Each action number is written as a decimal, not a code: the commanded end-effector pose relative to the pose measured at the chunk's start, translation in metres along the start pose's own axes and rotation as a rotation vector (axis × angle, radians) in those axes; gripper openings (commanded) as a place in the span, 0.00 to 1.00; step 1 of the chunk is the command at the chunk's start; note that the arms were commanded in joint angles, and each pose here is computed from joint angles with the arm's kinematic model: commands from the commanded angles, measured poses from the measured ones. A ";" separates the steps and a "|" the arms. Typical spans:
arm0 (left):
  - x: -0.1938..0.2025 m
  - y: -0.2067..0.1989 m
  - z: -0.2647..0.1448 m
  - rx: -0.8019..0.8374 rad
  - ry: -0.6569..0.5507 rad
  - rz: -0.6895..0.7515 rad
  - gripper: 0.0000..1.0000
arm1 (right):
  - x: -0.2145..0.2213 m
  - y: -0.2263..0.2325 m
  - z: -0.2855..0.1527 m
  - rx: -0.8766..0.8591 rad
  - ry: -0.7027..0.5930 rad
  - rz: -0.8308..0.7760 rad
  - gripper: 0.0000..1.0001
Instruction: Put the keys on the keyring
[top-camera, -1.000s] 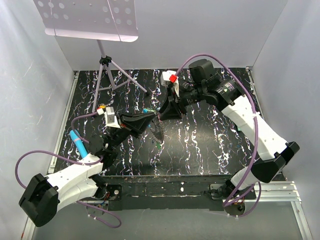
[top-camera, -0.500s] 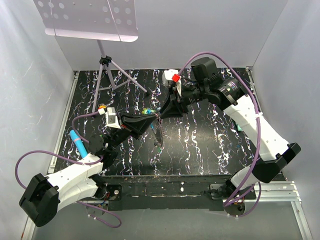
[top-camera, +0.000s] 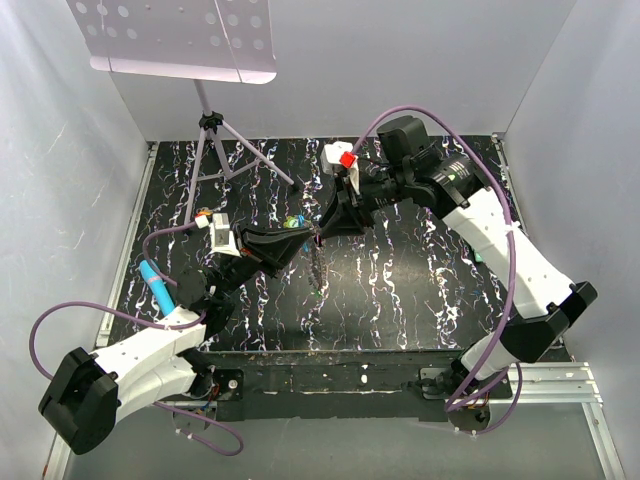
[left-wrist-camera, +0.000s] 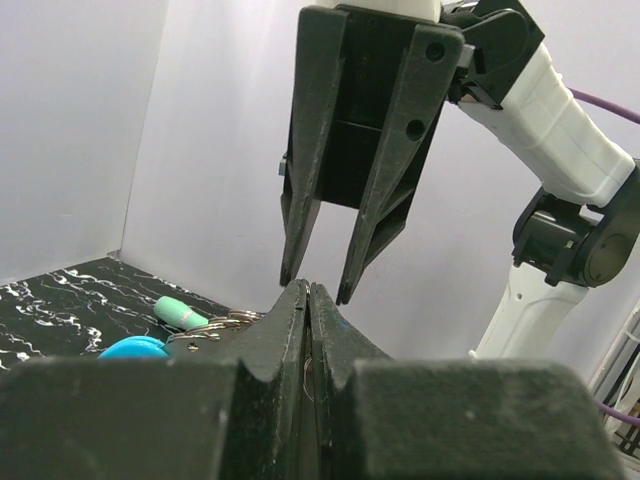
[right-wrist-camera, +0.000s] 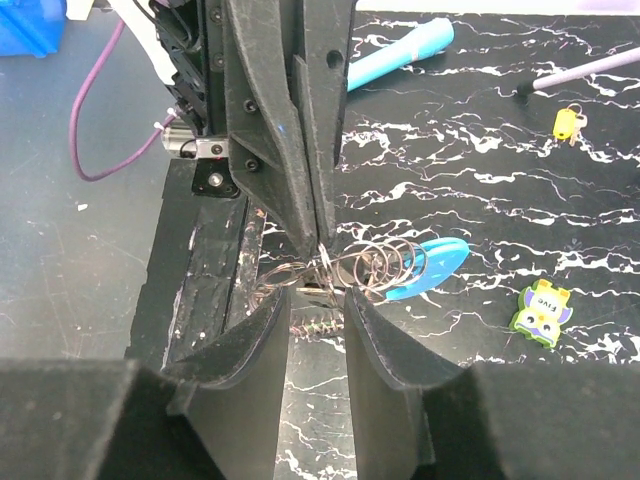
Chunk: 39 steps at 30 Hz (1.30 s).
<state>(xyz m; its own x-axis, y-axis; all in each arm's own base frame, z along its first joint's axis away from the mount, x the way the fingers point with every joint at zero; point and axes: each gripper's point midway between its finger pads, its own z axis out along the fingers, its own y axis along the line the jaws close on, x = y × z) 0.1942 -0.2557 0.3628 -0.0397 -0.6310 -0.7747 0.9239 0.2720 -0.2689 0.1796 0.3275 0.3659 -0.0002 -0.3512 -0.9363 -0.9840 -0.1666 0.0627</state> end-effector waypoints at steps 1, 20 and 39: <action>-0.034 -0.017 0.009 0.061 -0.098 0.034 0.00 | -0.001 -0.004 0.001 -0.003 0.001 -0.013 0.36; -0.040 -0.016 0.007 0.053 -0.128 0.046 0.00 | 0.011 0.007 0.005 -0.063 0.005 0.011 0.01; -0.032 -0.015 0.005 0.065 -0.102 0.017 0.00 | -0.002 0.015 -0.001 -0.083 -0.037 0.020 0.46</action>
<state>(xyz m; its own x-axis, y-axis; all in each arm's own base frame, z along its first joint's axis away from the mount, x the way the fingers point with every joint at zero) 0.1909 -0.2514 0.3714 -0.0320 -0.6554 -0.7546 0.9319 0.2533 -0.2595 0.1725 0.3306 0.3420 -0.0753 -0.3835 -0.9204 -0.9635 -0.2099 0.1663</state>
